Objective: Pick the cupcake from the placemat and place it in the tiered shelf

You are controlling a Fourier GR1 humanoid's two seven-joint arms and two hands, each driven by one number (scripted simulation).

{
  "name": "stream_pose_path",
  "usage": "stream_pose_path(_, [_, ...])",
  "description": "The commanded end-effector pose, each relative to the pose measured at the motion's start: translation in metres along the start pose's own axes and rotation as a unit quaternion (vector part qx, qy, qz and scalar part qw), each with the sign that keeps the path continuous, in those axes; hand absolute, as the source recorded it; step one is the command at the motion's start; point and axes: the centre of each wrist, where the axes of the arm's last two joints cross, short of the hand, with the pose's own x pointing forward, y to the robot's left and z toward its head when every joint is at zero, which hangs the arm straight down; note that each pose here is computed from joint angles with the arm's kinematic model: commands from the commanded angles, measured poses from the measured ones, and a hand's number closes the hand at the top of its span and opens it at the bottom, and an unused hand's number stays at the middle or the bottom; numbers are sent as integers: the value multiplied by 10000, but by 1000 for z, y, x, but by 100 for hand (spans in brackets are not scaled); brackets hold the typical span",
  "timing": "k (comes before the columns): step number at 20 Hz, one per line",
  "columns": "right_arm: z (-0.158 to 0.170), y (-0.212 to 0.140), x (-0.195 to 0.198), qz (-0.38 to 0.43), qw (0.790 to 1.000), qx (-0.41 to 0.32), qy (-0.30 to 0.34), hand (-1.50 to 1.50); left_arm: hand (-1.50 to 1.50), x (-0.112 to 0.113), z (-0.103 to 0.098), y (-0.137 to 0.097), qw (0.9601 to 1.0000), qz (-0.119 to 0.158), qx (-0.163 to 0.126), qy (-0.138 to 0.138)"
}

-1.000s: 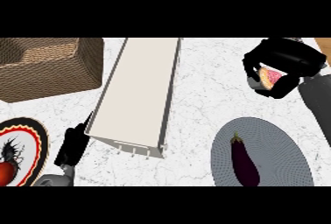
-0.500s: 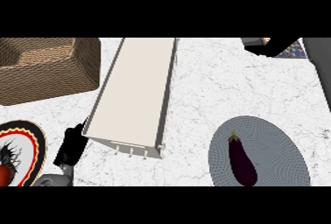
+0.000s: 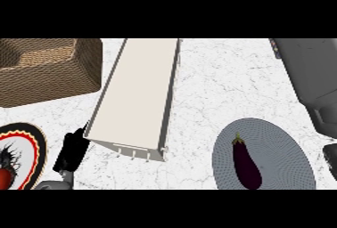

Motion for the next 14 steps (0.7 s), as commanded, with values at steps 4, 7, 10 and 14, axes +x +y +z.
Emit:
stream_pose_path(4, [-56, 34, 31, 121, 9996, 174, -167, 150, 0, -3, 0, 6, 10000, -27, 61, 46])
stream_pose_path(7, [-73, 50, 41, 276, 9992, 186, -211, 150, 0, 13, -13, 4, 10000, 32, -33, -66])
stream_pose_path(10, [-92, 78, 55, 359, 9978, 456, -331, 150, 0, 11, -15, -9, 9999, -4, -97, -132])
stream_pose_path(14, [-86, 93, 38, 366, 9960, 757, -300, 150, 0, 10, -10, -21, 9999, -29, -14, -138])
